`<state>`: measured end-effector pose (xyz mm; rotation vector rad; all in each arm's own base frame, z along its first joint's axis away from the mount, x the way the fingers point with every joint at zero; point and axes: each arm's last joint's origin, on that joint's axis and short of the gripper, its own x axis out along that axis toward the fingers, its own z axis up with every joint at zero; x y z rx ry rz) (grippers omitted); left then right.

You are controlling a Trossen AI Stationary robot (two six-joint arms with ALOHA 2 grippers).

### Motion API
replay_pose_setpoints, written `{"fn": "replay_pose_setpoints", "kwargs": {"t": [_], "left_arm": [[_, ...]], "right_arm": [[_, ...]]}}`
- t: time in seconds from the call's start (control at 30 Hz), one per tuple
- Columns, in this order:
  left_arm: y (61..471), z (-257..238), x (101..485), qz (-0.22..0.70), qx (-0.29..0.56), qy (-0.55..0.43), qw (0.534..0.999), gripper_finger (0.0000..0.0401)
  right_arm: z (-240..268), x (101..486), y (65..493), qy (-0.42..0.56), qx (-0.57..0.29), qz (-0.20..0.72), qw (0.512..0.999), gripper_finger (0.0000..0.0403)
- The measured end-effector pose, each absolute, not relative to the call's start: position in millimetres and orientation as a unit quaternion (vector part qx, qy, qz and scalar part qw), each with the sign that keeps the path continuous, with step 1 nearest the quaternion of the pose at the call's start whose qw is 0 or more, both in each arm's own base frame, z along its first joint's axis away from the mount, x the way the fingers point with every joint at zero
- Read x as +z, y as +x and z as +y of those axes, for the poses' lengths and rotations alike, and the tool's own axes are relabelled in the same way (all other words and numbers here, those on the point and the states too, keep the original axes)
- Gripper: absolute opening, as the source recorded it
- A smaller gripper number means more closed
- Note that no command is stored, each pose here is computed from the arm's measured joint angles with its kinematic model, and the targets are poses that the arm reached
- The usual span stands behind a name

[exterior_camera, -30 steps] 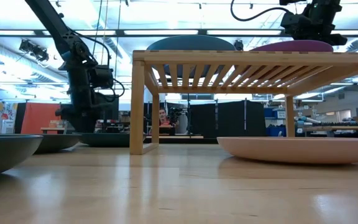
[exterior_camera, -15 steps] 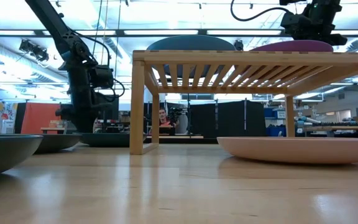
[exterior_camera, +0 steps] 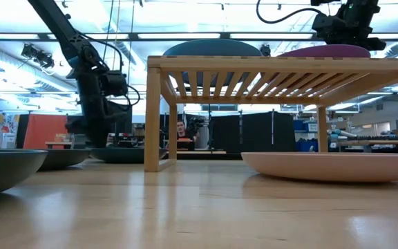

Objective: Place and stack plates onto a shelf
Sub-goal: Stack the green plate on top of the purple plate on the shelf

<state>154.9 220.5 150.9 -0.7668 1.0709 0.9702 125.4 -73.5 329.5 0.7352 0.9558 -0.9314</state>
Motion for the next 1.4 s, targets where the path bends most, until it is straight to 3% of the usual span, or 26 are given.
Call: {"fn": "replay_pose_setpoints", "kwargs": {"t": [0.57, 0.83, 1.4], "left_arm": [[167.9, 239.8, 225.5, 0.378, 0.470, -0.292, 0.742, 0.0016], [172.3, 246.3, 255.4, 0.331, 0.482, -0.281, 0.761, 0.0016], [213.4, 243.4, 293.1, 0.172, 0.458, -0.255, 0.834, 0.0015]], "right_arm": [[-73.6, 329.6, 125.7, 0.333, -0.422, 0.432, 0.725, 0.0144], [-78.2, 334.1, 133.5, 0.325, -0.417, 0.390, 0.754, 0.0144], [-106.3, 370.8, 173.6, 0.211, -0.439, 0.144, 0.861, 0.0144]]}}
